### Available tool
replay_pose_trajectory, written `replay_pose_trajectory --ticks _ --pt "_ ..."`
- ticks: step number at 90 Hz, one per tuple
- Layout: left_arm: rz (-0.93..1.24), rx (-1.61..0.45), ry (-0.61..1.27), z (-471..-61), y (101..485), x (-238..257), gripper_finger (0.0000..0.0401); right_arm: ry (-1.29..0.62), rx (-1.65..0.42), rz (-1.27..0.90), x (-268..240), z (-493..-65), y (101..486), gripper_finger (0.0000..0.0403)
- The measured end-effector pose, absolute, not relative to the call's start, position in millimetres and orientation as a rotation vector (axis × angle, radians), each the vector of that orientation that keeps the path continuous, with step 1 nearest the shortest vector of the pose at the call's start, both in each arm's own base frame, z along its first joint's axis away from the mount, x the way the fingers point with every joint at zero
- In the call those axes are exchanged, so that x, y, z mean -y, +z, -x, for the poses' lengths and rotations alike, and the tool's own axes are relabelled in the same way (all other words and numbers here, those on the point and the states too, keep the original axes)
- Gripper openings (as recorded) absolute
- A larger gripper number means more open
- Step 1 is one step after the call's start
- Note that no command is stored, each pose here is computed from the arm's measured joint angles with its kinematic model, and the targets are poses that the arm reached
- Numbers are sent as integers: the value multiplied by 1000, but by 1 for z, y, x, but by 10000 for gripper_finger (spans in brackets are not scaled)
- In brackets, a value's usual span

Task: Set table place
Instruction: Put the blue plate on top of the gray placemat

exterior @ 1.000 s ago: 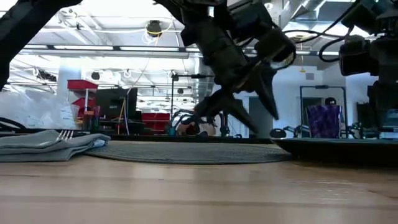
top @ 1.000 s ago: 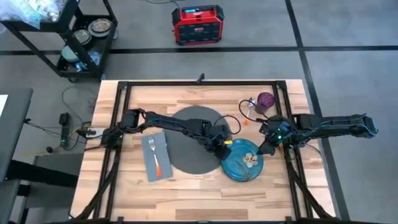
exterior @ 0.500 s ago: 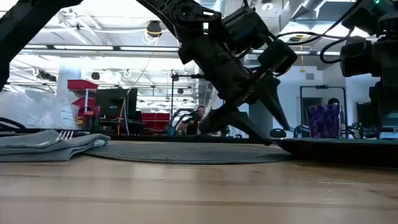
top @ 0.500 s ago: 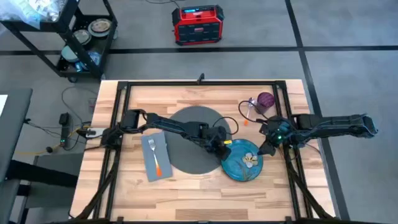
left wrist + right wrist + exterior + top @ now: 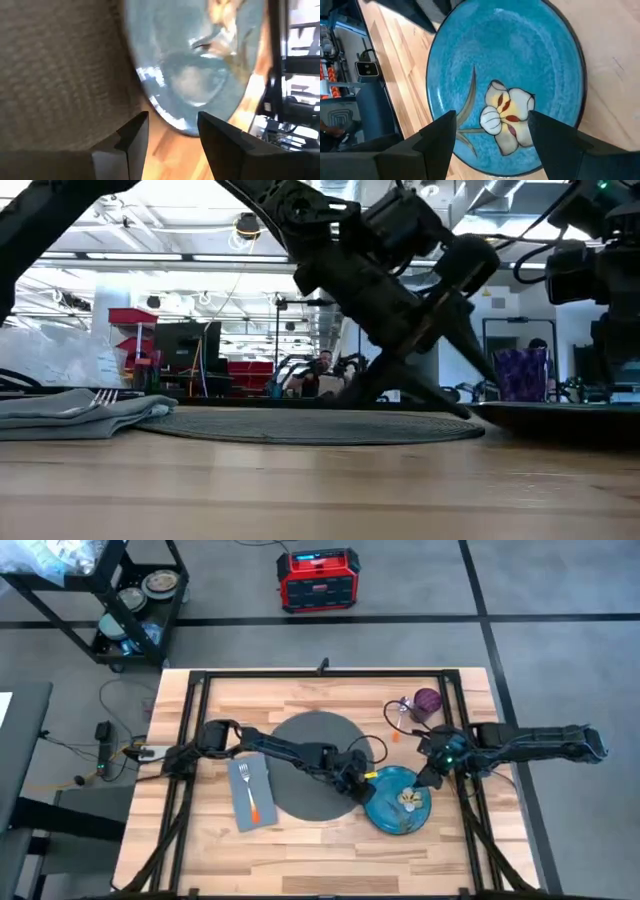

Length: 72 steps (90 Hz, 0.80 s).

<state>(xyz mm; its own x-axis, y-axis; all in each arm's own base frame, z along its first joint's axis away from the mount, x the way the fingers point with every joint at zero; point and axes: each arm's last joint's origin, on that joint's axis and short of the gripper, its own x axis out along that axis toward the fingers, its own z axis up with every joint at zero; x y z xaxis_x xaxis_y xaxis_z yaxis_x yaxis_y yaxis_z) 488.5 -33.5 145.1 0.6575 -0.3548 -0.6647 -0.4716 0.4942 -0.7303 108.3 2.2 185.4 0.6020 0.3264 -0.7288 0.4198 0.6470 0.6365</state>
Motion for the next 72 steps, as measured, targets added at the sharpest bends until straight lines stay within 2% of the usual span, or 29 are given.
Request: replay_pose_trajectory --ticks 41,53,66,72 --pt "1107 -828 127 -492 148 32 154 -71 -940 -896 2 -108 186 234" --pt "1151 -787 109 -501 128 40 152 -76 -935 -898 4 -108 186 234" --pt "1237 -779 22 -517 114 57 139 -69 -936 -918 5 -108 186 234" --pt "1231 -764 11 -521 117 58 113 -75 -928 -921 6 -108 186 234"
